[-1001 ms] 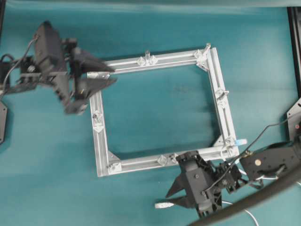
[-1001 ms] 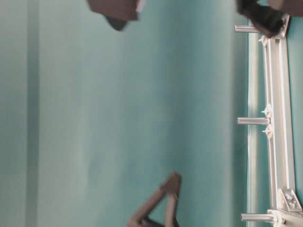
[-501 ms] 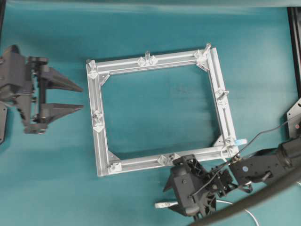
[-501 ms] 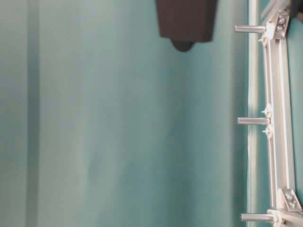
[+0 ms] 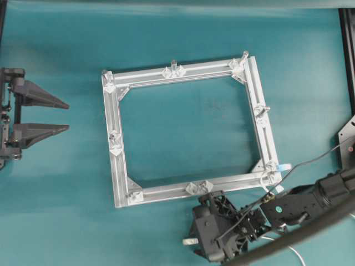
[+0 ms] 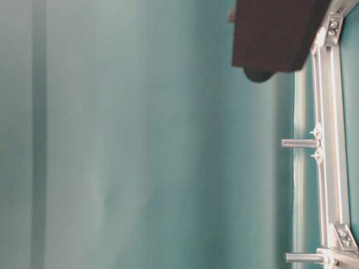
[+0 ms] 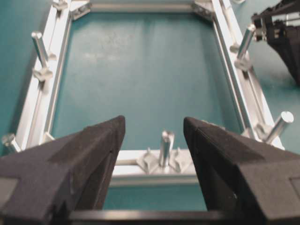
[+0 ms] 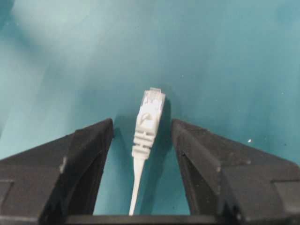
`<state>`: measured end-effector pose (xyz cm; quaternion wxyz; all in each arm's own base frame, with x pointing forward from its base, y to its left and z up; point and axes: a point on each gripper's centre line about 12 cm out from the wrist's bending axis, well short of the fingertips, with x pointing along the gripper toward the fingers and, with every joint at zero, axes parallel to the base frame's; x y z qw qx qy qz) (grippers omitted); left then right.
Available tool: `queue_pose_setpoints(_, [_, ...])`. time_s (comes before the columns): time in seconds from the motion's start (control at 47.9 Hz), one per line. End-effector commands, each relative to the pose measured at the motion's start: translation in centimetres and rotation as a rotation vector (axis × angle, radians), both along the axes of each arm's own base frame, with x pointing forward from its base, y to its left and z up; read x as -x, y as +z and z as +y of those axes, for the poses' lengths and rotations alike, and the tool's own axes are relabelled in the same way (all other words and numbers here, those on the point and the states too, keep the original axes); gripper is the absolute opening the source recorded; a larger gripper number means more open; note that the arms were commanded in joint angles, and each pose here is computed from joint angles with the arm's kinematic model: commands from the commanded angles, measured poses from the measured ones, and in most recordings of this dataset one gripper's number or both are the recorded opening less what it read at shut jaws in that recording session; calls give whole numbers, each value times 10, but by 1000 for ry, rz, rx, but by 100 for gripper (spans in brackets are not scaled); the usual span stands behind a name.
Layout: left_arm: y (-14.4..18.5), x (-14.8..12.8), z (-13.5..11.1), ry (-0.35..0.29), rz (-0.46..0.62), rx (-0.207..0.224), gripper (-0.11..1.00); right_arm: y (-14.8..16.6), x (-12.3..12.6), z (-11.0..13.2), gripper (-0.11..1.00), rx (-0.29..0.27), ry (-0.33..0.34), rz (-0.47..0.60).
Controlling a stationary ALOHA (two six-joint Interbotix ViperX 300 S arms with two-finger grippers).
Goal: Move the cable alternately left and right between 8 pins so it hooks onto each one.
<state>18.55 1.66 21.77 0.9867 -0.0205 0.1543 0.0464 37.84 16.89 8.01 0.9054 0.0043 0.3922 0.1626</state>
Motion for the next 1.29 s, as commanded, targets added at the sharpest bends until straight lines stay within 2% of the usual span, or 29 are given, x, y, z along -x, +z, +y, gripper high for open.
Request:
queue_pose_setpoints(0.0, [2, 1, -1, -10, 4, -12, 65, 1, -4, 5, 54, -11, -8, 4])
queue_pose_setpoints(0.042, [0, 3, -1, -8, 7, -11, 65, -1, -4, 3, 50, -10, -16, 18])
queue_pose_setpoints(0.167, [-1, 5, -2, -10, 4, -11, 65, -4, 0, 1, 22, 3, -35, 67])
queue_pose_setpoints(0.209, [-1, 6, -2, -10, 2, -11, 65, -3, 2, 0, 16, 7, -41, 80])
queue_pose_setpoints(0.396, [-1, 8, -2, -10, -8, -12, 65, 32, 13, -5, 16, -28, -80, 68])
queue_pose_setpoints(0.501, [0, 10, -2, -10, -17, -14, 65, 57, 28, -13, 16, -74, -118, 50])
queue_pose_setpoints(0.605, [0, 12, -2, -10, -22, -13, 65, 67, 47, -23, 16, -97, -171, 85])
queue_pose_setpoints(0.709, [-2, 13, -2, -10, -23, -15, 65, 71, 60, -43, 16, -107, -266, 148])
queue_pose_setpoints(0.814, [-4, 14, -2, -10, -16, -13, 65, 75, 61, -67, 16, -108, -364, 172])
queue_pose_setpoints(1.168, [-7, 15, -2, -10, -8, -12, 65, 96, 35, -151, 16, -31, -701, 149])
queue_pose_setpoints(1.273, [-8, 15, -3, -11, -8, -10, 65, 92, 24, -168, 16, -54, -818, 162])
